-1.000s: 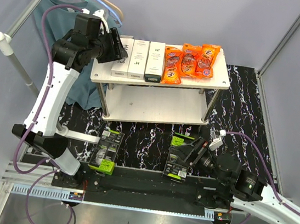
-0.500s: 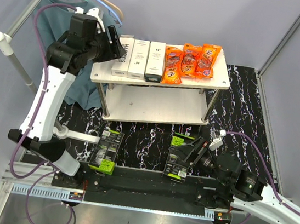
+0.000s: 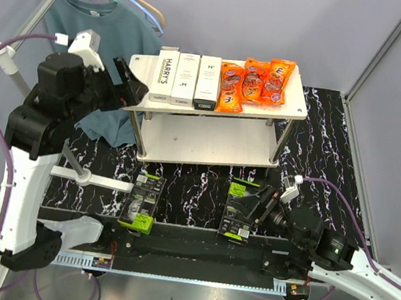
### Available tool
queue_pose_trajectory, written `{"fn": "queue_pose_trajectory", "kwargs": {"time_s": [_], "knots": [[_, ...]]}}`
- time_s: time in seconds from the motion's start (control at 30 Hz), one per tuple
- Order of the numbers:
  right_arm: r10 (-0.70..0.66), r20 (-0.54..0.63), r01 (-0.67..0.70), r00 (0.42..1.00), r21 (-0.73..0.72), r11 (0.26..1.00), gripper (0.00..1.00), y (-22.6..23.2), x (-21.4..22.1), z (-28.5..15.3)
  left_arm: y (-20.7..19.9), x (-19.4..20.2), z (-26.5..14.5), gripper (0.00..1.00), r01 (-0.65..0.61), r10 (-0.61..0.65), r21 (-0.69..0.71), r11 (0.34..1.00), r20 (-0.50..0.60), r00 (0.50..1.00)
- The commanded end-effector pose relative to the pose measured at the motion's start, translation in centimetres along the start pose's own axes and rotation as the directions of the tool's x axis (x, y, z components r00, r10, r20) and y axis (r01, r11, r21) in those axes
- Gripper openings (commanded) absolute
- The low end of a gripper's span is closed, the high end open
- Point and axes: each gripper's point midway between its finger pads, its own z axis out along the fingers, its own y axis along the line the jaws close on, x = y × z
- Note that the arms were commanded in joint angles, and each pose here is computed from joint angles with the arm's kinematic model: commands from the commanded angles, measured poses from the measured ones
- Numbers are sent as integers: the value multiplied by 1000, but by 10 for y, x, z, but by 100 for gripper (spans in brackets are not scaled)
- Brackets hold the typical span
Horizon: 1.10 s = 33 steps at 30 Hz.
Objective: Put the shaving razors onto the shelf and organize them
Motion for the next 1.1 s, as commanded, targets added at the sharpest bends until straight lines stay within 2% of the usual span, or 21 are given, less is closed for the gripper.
{"fn": "queue_pose_trajectory", "kwargs": {"time_s": [0.0, 0.1, 0.23, 0.33, 0.5, 0.73, 0.93, 1.07], "knots": [[4, 8, -4, 1000, -11, 1000, 100, 1, -1, -2, 9, 42, -1, 93, -20, 22, 25, 999, -89, 996], [7, 21, -7, 1000, -2, 1000, 100, -1, -4, -4, 27, 79, -7, 93, -22, 22, -4, 1000, -135, 991], [5, 38, -5, 999, -1, 1000, 100, -2, -7, -5, 46, 145, -10, 93, 0, -3, -12, 1000, -254, 967], [4, 37, -4, 999, 8, 1000, 100, -4, -7, -5, 49, 178, -11, 93, 15, -17, -8, 1000, -317, 948], [5, 32, -6, 999, 25, 1000, 100, -7, -6, -4, 47, 208, -8, 94, 3, -6, -11, 1000, -377, 926], [23, 64, -29, 998, 92, 995, 100, -20, -12, -9, 9, 251, -1, 94, -47, 75, 71, 996, -469, 880], [62, 114, -86, 991, 218, 972, 100, -48, -19, -21, -43, 283, 16, 94, -46, 122, 156, 987, -522, 844], [88, 153, -137, 984, 343, 929, 100, -79, -21, -35, -71, 314, 27, 95, -66, 170, 199, 978, -568, 805]]}}
